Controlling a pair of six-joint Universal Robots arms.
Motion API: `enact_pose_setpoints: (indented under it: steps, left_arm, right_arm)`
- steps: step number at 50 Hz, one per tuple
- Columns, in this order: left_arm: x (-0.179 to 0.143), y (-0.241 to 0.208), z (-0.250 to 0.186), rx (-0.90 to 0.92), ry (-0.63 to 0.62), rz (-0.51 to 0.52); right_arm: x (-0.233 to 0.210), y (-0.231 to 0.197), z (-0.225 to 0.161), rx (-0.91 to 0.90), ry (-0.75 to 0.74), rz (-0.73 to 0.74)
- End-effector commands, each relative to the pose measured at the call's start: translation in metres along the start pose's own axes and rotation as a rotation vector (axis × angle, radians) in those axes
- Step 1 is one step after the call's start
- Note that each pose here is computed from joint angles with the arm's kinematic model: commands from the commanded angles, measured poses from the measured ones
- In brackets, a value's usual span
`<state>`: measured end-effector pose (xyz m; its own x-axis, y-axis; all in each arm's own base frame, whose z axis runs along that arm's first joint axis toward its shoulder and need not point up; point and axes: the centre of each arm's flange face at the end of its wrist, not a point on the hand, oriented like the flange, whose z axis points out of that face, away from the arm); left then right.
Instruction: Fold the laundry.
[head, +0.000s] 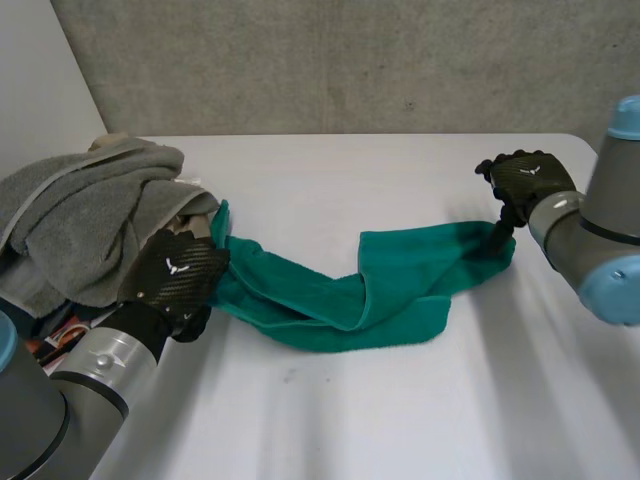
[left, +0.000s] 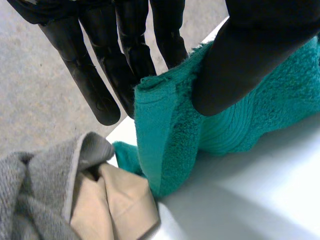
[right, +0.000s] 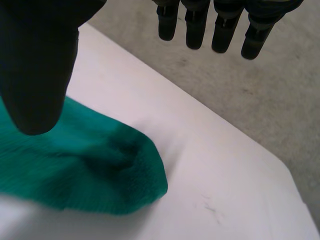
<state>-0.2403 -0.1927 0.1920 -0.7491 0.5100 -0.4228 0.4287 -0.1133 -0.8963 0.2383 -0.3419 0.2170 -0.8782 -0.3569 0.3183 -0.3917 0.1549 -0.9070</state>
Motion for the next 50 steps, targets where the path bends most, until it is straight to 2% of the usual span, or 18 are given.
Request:
enact_pose_setpoints:
  steps: [1, 5, 10, 19, 25, 35, 39, 40, 43, 45, 50]
  left_arm:
    - [-0.001, -0.020, -0.006, 0.073, -0.006, 0.005]
    - [-0.004, -0.030, -0.009, 0.110, -0.021, 0.009]
    - [-0.005, -0.040, -0.012, 0.148, -0.023, 0.014]
    - [-0.005, -0.051, -0.011, 0.183, -0.023, 0.016]
    - [-0.008, -0.057, -0.009, 0.203, -0.034, 0.018]
    - [-0.023, -0.086, 0.000, 0.295, -0.078, -0.017]
    - [-0.033, -0.105, 0.005, 0.356, -0.103, -0.050]
    - [-0.036, -0.110, 0.006, 0.370, -0.109, -0.056]
    - [-0.048, -0.128, 0.009, 0.422, -0.143, -0.067]
    - [-0.054, -0.137, 0.009, 0.447, -0.161, -0.068]
    - [-0.068, -0.158, 0.009, 0.483, -0.196, -0.065]
  right_arm:
    - [-0.009, 0.009, -0.049, -0.034, -0.085, -0.166]
    - [-0.015, 0.026, -0.067, -0.123, -0.166, -0.177]
    - [-0.028, 0.037, -0.074, -0.163, -0.256, -0.106]
    - [-0.045, 0.064, -0.036, -0.146, -0.297, 0.102]
    - [-0.054, 0.076, -0.018, -0.129, -0.296, 0.116]
    - [-0.063, 0.076, -0.016, -0.117, -0.310, 0.112]
    - [-0.050, 0.053, -0.024, -0.056, -0.274, 0.106]
    - [-0.041, 0.029, -0.034, 0.011, -0.252, 0.090]
    - [-0.026, -0.007, -0.052, 0.118, -0.217, 0.072]
    - [-0.002, -0.038, -0.068, 0.205, -0.152, 0.042]
    - [0.056, -0.079, -0.096, 0.256, 0.004, -0.075]
